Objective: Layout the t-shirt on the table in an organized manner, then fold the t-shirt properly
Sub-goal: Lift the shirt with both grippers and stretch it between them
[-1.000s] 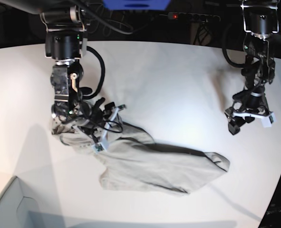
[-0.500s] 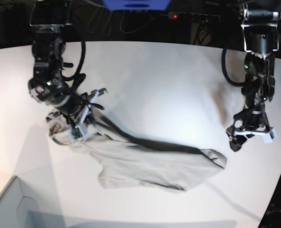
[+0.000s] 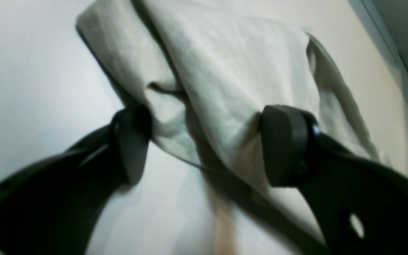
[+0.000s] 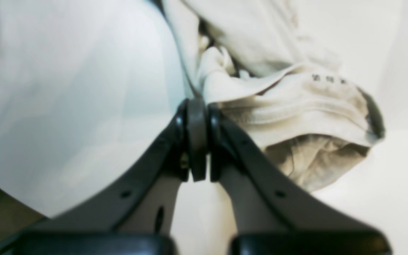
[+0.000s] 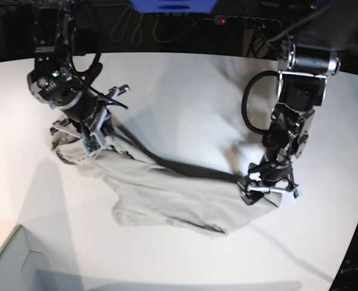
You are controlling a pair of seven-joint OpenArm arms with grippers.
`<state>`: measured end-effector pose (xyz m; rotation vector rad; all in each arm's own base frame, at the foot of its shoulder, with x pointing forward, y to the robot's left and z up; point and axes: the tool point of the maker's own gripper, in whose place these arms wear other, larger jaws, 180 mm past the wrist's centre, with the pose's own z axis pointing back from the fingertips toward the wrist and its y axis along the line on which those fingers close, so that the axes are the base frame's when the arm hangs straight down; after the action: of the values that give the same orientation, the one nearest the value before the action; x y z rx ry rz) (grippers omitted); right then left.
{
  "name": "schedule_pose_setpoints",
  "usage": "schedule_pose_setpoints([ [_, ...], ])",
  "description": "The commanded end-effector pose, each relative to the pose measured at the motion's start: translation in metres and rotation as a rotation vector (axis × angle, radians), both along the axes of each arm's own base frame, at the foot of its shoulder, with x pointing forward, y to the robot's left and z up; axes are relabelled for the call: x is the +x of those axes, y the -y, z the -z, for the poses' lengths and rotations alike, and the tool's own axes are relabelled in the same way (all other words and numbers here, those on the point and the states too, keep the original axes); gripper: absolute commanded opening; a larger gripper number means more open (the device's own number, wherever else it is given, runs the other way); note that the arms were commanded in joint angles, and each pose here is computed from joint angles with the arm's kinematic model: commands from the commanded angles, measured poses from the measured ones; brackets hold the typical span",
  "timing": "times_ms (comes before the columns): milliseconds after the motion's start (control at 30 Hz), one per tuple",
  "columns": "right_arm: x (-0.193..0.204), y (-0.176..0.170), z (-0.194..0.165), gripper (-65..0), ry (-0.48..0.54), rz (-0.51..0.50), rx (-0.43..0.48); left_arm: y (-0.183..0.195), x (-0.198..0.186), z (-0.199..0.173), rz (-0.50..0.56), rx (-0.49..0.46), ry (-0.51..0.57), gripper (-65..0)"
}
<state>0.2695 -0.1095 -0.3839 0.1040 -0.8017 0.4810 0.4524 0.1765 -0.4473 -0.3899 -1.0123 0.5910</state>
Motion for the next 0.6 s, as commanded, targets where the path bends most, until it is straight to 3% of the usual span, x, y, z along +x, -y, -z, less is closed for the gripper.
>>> schedule_pose_setpoints([
  [0,0.008,-0.003,-0.013,-65.0,0.051,-0.016,0.013,-0.013,0.016,-0.020,-0.035,0.018,0.064,-21.8],
  [67,0.008,-0.002,-0.013,-65.0,0.050,-0.017,0.010,-0.018,0.016,-0.017,-0.058,0.025,0.068,-32.3],
  [167,0.011,0.000,-0.015,-65.0,0.056,-0.018,0.002,-0.026,0.016,-0.018,-0.070,0.038,0.071,-59.9],
  [200,0.012,0.003,-0.015,-65.0,0.059,-0.021,-0.008,-0.027,0.016,-0.018,-0.071,0.039,0.072,-65.0],
  [267,0.013,0.007,-0.015,-65.0,0.058,-0.021,-0.018,-0.033,0.016,-0.020,-0.075,0.049,0.074,-62.2],
  [400,0.026,0.024,-0.025,-65.0,0.092,0.002,-0.049,-0.056,0.017,-0.028,-0.092,0.082,0.088,-64.5],
  [567,0.048,0.067,-0.047,-65.0,0.161,0.117,-0.076,-0.091,0.037,-0.106,-0.082,0.175,0.284,-64.7],
])
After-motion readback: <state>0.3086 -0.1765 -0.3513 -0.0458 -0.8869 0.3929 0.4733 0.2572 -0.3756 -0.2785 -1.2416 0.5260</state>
